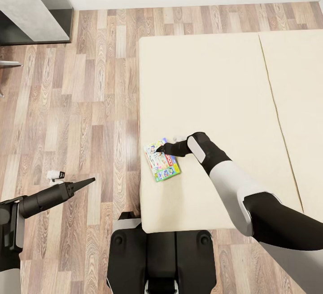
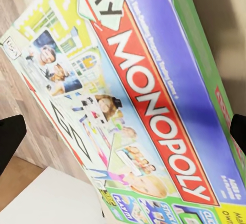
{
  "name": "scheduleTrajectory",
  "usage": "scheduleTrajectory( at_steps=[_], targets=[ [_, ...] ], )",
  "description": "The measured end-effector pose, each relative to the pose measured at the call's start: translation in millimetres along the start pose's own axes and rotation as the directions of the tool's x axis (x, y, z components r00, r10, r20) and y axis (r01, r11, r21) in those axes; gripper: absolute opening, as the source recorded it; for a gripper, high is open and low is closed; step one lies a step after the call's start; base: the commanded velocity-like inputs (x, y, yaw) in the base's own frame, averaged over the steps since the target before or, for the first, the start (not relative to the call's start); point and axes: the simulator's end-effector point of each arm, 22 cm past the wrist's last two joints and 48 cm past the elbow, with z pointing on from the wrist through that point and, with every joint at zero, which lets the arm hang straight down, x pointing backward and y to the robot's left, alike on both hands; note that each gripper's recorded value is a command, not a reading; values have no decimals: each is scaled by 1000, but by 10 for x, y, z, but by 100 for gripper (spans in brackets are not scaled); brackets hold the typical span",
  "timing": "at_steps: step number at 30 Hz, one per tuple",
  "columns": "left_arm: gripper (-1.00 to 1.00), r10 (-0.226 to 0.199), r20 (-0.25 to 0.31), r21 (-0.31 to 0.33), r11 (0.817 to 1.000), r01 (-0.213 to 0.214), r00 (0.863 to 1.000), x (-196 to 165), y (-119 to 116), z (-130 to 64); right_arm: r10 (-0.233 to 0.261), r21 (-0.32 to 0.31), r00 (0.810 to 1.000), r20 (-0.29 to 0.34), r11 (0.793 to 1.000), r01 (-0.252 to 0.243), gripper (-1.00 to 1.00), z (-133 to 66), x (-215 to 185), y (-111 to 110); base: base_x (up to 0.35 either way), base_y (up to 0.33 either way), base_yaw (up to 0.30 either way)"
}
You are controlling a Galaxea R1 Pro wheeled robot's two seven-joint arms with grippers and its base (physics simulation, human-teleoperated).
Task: Put all the toys in the child's room - the three board games (two on the bed and one on the table), the two jigsaw puzzles on the table, and the tennis ball on the table - inside the toy box on the table in the child's room.
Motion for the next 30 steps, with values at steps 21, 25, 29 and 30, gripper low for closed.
scheduleTrajectory(
  at_steps=[21,25,29,30],
  targets=[
    [100,0,0,1,1000,0,1000,1,-1,2,15,-21,1000,1,1000,-15,100,8,6,40,0,0,0],
    [100,-1,0,1,1000,1,1000,2,-3,5,18,-20,1000,-2,1000,-18,100,16,22,32,0,0,0],
    [100,-1,1,2,1000,1,1000,3,-3,6,18,-19,1000,-4,1000,-18,100,19,28,28,0,0,0],
    [100,-1,1,2,1000,1,1000,3,-3,6,18,-19,1000,-4,1000,-18,100,19,29,28,0,0,0]
  ],
)
